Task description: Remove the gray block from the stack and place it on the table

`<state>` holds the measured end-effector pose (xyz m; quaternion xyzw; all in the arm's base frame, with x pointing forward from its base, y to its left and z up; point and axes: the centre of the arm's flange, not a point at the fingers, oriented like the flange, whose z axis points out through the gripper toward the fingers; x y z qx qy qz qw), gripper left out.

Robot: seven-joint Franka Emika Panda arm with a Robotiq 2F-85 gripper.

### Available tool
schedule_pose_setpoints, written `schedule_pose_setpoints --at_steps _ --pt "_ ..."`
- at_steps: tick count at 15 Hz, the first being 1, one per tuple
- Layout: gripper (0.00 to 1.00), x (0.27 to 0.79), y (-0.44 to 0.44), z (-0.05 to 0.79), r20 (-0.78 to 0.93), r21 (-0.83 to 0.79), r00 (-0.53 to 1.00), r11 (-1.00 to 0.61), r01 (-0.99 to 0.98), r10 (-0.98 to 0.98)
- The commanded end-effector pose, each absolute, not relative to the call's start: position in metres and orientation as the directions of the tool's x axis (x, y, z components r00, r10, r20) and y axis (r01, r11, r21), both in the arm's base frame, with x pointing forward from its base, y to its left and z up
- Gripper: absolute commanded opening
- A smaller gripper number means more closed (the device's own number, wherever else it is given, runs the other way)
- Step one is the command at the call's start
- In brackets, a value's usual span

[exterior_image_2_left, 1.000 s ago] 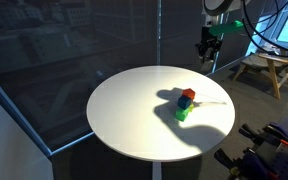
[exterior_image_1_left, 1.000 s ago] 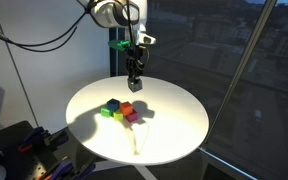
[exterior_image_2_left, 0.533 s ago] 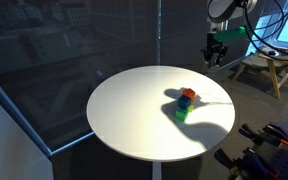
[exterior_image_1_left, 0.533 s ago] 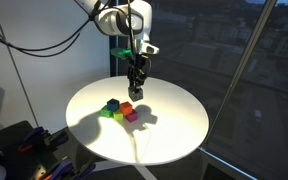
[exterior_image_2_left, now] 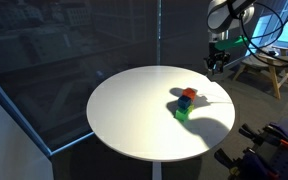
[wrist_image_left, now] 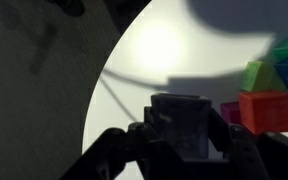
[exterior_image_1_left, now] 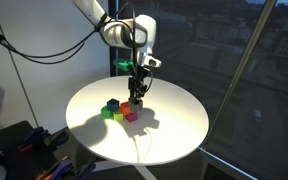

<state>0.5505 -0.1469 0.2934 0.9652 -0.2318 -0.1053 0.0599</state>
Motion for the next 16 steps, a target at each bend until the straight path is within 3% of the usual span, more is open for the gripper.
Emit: schedule_pose_setpoints --at_steps 1,2,12,13,16 --pt "0.29 0.5499 -0.1480 0.2898 -0.181 0.167 0.868 -0.885 -0.436 -0.462" --pt "0.54 0.5496 -0.1484 0.2870 -0.186 0.169 0.867 -0.884 -0.435 -0.462" --pt "0.54 0.5498 -0.1472 0.2855 -0.188 0.170 0.868 -0.885 -0.433 -0.460" --pt "0.29 0.5498 -0.1472 0.2855 -0.188 0.170 0.868 -0.885 -0.433 -0.460" --pt "0.29 0.5486 -0.1442 0.2820 -0.154 0.154 0.876 -0.887 -0.436 -0.458"
